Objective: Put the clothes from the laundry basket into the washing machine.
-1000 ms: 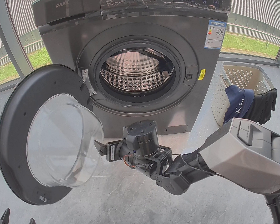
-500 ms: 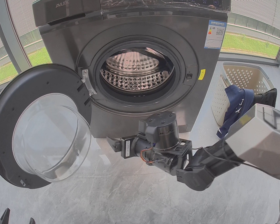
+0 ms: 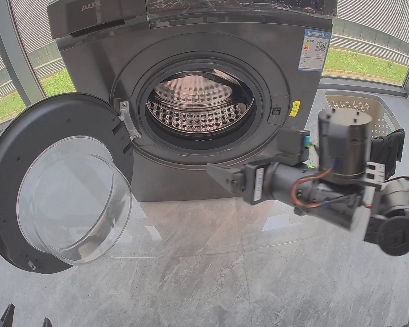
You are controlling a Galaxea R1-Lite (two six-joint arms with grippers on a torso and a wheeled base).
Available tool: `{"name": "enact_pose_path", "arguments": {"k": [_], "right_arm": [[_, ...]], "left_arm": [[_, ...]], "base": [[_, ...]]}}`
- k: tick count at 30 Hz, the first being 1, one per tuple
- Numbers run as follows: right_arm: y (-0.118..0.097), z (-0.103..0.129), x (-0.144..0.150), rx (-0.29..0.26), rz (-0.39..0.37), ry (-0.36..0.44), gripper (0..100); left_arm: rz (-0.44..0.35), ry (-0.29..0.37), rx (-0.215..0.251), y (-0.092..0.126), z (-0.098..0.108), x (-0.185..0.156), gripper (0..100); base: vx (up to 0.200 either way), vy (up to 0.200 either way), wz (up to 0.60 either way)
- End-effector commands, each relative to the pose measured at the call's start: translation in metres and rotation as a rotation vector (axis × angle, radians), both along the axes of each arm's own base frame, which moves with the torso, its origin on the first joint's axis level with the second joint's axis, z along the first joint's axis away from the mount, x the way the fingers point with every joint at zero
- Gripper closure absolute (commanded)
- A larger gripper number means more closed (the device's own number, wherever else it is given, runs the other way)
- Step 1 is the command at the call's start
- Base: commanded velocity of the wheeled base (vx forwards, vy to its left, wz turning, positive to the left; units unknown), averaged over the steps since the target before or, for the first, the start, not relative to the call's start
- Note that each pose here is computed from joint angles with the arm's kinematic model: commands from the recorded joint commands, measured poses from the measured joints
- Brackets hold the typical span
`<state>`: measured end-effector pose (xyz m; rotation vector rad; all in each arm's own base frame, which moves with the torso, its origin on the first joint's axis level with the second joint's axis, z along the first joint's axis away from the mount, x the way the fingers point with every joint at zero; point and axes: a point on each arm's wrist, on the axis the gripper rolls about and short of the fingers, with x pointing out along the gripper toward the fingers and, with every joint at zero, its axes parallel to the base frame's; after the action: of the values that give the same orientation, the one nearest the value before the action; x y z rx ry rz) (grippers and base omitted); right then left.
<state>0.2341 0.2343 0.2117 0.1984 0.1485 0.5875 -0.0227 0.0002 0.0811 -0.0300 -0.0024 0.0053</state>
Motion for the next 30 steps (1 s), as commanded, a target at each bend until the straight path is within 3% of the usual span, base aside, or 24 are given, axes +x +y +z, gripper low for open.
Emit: {"name": "enact_pose_path", "arguments": {"k": [1,7,16,17,19,21,30], "right_arm": [[-0.096,0.032,-0.075,0.037,-0.063,-0.064,0],[-0.141,0.018,-0.11,0.02,-0.114,-0.104,0],[-0.17,0.013,-0.136,0.053,-0.174,-0.155,0],[-0.184,0.009,-0.146,0.039,-0.231,-0.189,0],[-0.186,0.008,-0.147,0.031,-0.242,-0.196,0],[-0.202,0.0,-0.161,-0.011,-0.325,-0.233,0],[-0.232,-0.037,-0.215,-0.063,-0.464,-0.203,0]], "left_arm": [[0.001,0.001,-0.001,0.0,-0.005,0.0,0],[0.001,0.001,-0.001,0.0,-0.005,0.0,0],[0.001,-0.001,-0.001,0.0,-0.005,0.0,0],[-0.001,-0.001,-0.001,0.0,-0.005,0.0,0],[0.001,0.001,-0.001,0.0,-0.005,0.0,0],[-0.001,0.001,-0.001,0.0,-0.005,0.0,0],[0.001,-0.001,-0.001,0.0,-0.005,0.0,0]], "base": [[0.0,0.0,0.0],[0.0,0.0,0.0],[0.0,0.0,0.0],[0.0,0.0,0.0],[0.0,0.0,0.0],[0.0,0.0,0.0],[0.0,0.0,0.0]]}}
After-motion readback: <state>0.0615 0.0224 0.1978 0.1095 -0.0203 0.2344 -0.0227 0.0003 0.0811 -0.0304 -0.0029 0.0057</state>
